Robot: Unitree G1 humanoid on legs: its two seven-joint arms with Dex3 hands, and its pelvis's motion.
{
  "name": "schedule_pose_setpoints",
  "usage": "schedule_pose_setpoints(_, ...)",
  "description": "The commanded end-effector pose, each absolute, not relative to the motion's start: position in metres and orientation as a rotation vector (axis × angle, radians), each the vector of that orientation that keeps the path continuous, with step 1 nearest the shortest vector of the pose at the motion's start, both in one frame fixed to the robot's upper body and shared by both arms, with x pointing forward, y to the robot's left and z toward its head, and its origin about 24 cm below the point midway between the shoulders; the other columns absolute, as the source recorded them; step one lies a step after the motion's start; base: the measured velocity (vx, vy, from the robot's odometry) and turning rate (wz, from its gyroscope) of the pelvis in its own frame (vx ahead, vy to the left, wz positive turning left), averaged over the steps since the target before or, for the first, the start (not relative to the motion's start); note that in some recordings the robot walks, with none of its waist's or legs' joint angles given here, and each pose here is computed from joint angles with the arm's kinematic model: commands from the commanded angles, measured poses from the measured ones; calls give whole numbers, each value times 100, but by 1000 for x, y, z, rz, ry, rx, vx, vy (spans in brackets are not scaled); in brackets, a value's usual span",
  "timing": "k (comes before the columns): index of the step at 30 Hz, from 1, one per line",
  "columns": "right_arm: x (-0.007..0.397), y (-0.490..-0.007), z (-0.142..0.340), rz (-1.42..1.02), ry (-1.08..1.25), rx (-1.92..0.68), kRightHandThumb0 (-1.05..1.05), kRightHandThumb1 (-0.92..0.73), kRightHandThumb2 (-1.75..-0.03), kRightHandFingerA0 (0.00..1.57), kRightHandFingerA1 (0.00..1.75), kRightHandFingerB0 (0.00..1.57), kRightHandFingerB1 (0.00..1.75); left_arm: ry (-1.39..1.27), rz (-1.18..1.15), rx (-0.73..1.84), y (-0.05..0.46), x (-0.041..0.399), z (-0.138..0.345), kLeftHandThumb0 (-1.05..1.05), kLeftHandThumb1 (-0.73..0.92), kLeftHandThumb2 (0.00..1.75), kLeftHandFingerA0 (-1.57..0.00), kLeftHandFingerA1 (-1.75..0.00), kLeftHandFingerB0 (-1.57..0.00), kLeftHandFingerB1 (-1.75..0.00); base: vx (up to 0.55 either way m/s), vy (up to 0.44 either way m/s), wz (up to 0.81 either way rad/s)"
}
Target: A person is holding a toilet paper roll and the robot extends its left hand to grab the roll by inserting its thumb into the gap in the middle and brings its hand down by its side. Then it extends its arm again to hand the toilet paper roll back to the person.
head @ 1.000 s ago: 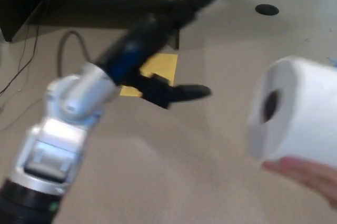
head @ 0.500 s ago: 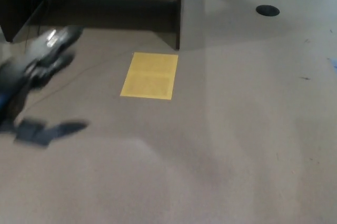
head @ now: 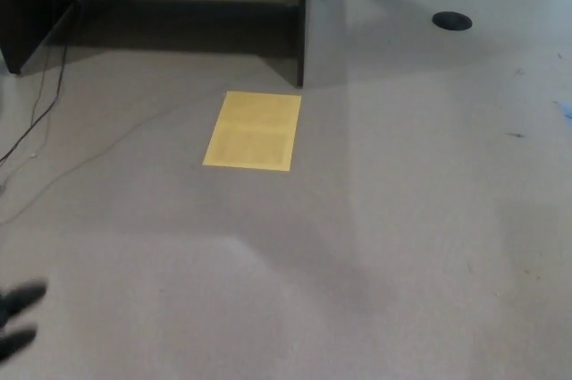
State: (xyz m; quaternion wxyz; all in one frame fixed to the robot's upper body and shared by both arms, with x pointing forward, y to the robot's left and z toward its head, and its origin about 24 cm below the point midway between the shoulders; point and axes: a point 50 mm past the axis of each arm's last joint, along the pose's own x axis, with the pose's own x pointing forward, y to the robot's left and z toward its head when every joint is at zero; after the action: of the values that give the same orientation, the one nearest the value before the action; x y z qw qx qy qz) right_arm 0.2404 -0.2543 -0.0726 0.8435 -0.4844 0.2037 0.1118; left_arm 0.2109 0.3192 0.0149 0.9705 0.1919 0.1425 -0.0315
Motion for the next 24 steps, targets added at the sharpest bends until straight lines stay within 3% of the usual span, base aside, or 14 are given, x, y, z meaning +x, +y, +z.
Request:
schedule_pose_setpoints(1, 237, -276, -67, 182, 460, -1038, -45, -74, -62, 62, 49, 54, 43, 431, 60, 793, 341, 164, -35, -25, 46, 59, -29, -38, -23, -33, 0, 0, 0)
schedule_pose_setpoints(6, 238, -274, -67, 183, 459, -1026, -44, -73, -62, 64, 52, 54, 43, 432, 67, 779, 343, 165, -37, -17, 51, 55, -32, -36, -21, -29, 0, 0, 0)
schedule_pose_setpoints(9, 239, -273, -67, 182, 459, -1023, -45, -74, -62, 67, 55, 54, 43, 435, 68, 710, 344, 163, -39, -16, 51, 56, -25, -35, -23, -29, 0, 0, 0)
schedule_pose_setpoints(15, 239, -274, -66, 184, 461, -1028, -45, -74, -62, 60, 48, 54, 42, 471, 83, 605, 348, 162, -44, -14, 53, 56, -24, -34, -23, -29, 0, 0, 0)
schedule_pose_setpoints(24, 246, -275, -61, 170, 445, -1039, -46, -74, -62, 63, 51, 54, 42, 472, 95, 603, 350, 174, -42, -16, 51, 57, -31, -36, -28, -31, 0, 0, 0)
